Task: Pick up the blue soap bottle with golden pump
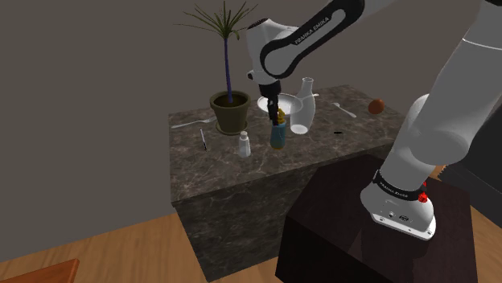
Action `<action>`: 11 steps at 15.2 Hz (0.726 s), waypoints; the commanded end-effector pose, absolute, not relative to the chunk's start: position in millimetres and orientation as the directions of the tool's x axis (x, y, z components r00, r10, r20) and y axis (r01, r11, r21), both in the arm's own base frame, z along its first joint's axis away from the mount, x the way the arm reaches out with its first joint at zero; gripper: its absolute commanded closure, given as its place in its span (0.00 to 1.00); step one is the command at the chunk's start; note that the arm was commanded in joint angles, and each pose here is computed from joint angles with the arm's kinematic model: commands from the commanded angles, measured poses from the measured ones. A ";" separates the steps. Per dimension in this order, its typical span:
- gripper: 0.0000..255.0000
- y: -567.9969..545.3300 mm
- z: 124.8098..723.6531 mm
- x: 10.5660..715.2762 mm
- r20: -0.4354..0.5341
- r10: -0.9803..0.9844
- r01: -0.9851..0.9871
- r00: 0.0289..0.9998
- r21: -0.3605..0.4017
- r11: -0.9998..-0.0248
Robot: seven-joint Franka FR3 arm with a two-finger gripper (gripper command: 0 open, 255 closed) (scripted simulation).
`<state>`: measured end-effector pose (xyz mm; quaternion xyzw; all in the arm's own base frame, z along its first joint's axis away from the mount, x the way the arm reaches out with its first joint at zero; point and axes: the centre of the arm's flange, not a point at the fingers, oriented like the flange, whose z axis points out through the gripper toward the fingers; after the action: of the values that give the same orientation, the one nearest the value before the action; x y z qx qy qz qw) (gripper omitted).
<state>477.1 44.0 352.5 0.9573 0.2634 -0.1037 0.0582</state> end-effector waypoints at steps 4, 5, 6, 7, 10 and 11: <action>0.00 44.1 324.7 477.2 -0.230 0.496 0.520 0.837 0.057 -0.852; 0.00 44.1 316.4 477.2 -0.230 0.496 0.520 0.837 0.057 -0.852; 0.00 44.1 316.4 477.1 -0.230 0.496 0.520 0.837 0.057 -0.852; 0.00 44.1 316.4 477.2 -0.230 0.496 0.520 0.837 0.057 -0.852; 1.00 43.7 316.3 477.7 -0.230 0.496 0.520 0.837 0.057 -0.852; 1.00 43.8 316.3 477.6 -0.230 0.496 0.520 0.837 0.057 -0.852</action>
<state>477.8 44.0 317.1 0.9567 0.2657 -0.1033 0.0589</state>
